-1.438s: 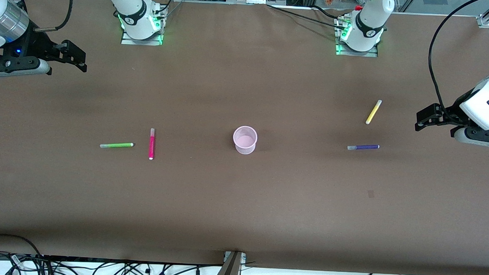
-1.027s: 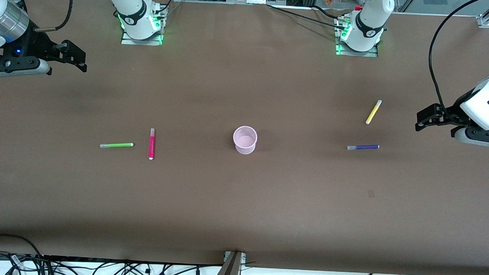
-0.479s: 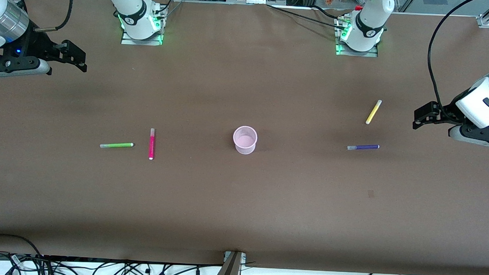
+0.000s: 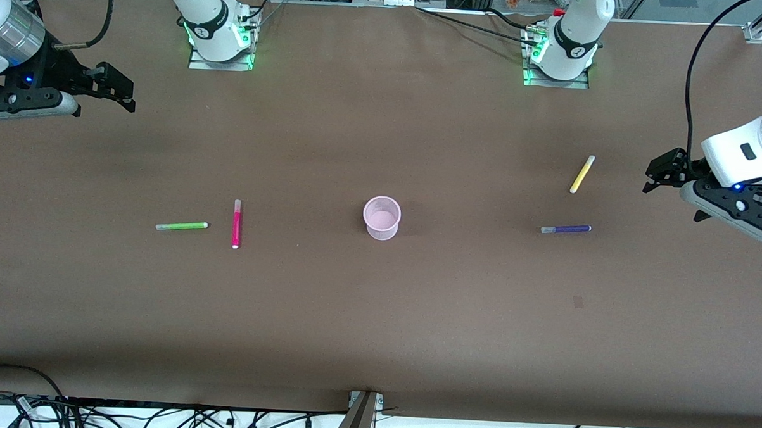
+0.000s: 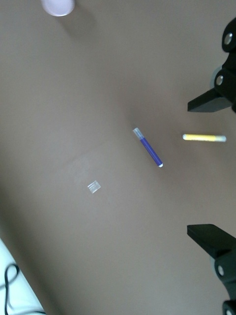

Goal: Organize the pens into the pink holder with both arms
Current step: 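Move the left gripper toward the blue marker, then lower the left gripper onto the blue marker and close it, then reach the right gripper down to the pink marker and grasp it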

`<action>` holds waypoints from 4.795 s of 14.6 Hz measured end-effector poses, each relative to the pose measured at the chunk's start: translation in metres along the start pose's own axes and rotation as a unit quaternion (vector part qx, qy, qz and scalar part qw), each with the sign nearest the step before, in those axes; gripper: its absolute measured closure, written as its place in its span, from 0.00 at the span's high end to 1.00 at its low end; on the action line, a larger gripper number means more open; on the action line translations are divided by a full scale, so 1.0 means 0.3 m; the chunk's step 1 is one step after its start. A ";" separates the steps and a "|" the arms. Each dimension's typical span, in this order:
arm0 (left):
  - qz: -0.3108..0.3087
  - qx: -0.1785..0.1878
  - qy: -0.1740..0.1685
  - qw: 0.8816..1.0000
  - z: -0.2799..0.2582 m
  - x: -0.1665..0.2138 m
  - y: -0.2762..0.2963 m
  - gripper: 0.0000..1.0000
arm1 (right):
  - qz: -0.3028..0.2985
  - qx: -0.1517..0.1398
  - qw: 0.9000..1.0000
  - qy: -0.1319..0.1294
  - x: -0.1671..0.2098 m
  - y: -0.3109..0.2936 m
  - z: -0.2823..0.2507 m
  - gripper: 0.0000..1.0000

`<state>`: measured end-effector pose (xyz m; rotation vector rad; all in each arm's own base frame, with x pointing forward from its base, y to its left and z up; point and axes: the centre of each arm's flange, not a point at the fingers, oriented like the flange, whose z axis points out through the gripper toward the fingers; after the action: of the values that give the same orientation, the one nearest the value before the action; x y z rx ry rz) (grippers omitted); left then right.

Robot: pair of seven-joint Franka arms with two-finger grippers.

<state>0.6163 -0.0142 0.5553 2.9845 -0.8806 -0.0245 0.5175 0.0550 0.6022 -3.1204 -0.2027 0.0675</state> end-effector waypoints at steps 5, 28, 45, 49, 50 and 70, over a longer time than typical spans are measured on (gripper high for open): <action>0.094 -0.059 -0.053 0.992 0.313 -0.001 -0.147 1.00 | 0.000 0.000 1.000 0.002 0.001 0.001 -0.002 1.00; 0.216 -0.079 -0.033 0.973 1.049 -0.101 -0.117 1.00 | 0.005 0.000 1.000 0.014 0.021 0.018 0.004 1.00; 0.258 -0.102 -0.051 0.959 1.285 -0.198 -0.169 0.96 | 0.006 0.001 1.000 -0.001 0.057 0.027 0.065 1.00; 0.261 -0.103 -0.051 0.959 1.287 -0.196 -0.162 0.85 | 0.005 0.003 1.000 -0.019 0.088 0.029 0.128 1.00; 0.261 -0.103 -0.051 0.958 1.288 -0.197 -0.159 0.85 | 0.005 0.003 1.000 -0.022 0.095 0.029 0.141 1.00; 0.269 -0.056 -0.022 0.961 1.281 -0.254 -0.088 0.59 | -0.019 0.009 1.000 -0.011 0.268 -0.072 0.980 1.00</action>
<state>0.5575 0.0400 0.1708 2.5515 -1.5998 -0.1228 0.5816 0.0900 0.3054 -3.0986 -0.2601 0.1021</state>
